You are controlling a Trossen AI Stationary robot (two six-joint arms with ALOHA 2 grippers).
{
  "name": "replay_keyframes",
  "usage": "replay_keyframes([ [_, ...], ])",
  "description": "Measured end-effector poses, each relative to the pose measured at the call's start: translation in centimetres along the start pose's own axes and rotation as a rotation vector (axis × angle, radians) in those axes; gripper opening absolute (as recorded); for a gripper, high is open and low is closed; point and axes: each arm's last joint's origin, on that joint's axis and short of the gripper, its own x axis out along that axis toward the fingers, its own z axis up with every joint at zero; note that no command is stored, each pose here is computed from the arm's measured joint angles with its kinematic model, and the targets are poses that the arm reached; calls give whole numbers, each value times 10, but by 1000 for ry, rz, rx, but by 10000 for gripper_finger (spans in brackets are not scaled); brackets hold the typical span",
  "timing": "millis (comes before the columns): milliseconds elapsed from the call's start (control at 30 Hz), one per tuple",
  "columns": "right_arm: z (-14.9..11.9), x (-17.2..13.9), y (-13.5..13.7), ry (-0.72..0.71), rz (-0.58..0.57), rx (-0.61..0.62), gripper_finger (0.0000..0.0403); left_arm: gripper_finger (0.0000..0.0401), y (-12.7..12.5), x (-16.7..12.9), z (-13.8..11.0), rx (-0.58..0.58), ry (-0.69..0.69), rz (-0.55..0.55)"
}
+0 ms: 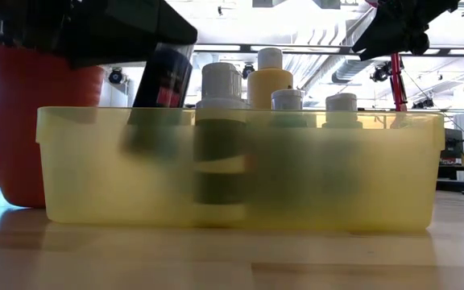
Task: Pick & Place Paint Supplies
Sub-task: Put the dark blue paint bottle into the yellow bin, then adjust the orange cup
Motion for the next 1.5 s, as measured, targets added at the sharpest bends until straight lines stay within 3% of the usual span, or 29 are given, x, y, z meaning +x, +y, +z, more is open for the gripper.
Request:
replay_keyframes([
  [400, 0, 0, 0, 0, 3, 4, 174, 123, -1, 0, -9, -33, 43, -39],
  [700, 0, 0, 1, 20, 40, 8, 174, 161, -8, 0, -3, -15, 56, -87],
  [833, -1, 0, 1, 23, 47, 8, 174, 182, -19, 1, 11, 76, 14, -63],
  [1000, -1, 0, 1, 24, 47, -1, 174, 194, -25, 0, 27, 206, -58, 71],
  [1500, -1, 0, 1, 25, 46, -31, 174, 196, -16, 10, 112, 364, -54, 122],
])
